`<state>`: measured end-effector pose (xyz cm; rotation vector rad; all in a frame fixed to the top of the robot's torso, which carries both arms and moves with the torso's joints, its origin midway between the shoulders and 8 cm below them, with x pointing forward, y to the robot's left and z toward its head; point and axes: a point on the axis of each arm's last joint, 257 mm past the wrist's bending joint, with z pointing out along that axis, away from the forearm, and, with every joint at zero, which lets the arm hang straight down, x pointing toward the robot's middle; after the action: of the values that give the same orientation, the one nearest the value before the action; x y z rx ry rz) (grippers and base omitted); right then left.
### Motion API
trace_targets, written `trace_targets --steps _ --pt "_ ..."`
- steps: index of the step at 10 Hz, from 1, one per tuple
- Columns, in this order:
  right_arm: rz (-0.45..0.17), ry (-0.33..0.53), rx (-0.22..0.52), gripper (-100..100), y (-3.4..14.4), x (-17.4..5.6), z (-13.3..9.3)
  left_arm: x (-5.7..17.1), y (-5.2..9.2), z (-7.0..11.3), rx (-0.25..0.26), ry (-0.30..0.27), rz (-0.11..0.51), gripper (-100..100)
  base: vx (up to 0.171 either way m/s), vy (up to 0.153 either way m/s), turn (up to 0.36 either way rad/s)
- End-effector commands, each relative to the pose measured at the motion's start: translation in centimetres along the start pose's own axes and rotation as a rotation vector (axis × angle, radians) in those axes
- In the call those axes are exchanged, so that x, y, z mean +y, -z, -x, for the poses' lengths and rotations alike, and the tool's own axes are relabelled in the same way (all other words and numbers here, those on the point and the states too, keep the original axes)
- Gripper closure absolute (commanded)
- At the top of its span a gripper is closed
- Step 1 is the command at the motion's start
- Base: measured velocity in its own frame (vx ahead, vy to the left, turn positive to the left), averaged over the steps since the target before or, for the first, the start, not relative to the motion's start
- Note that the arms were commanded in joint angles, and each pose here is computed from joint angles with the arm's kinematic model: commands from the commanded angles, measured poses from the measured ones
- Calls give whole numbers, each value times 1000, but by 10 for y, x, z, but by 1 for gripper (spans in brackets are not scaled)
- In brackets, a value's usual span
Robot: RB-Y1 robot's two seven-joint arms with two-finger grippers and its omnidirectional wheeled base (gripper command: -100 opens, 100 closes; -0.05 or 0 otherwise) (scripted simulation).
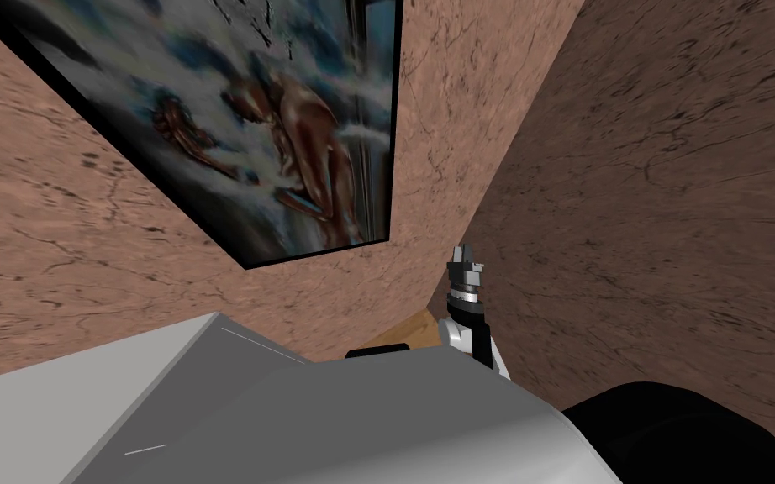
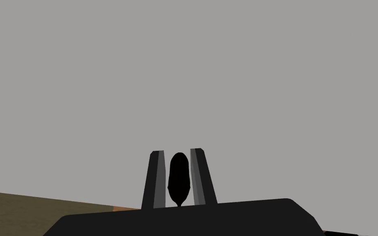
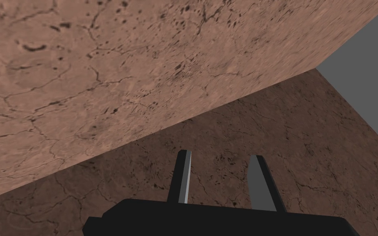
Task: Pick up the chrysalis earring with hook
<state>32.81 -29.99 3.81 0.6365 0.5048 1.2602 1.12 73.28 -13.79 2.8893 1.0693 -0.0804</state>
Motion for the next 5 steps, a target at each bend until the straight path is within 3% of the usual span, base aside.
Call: trace_targets --steps 1,2,3,4,5 --pt "0 0 0 0 0 0 0 0 0 0 0 0 0 0 0 0 0" --pt "0 0 0 0 0 0 0 4 12 0 -1 4 4 100 -14 2 8" --pt "0 0 0 0 0 0 0 5 17 -1 -1 4 3 100 -21 8 8" --pt "0 0 0 0 0 0 0 3 12 0 1 2 1 100 -8 5 0" --pt "0 0 0 0 0 0 0 4 13 1 0 3 2 0 0 0 0"
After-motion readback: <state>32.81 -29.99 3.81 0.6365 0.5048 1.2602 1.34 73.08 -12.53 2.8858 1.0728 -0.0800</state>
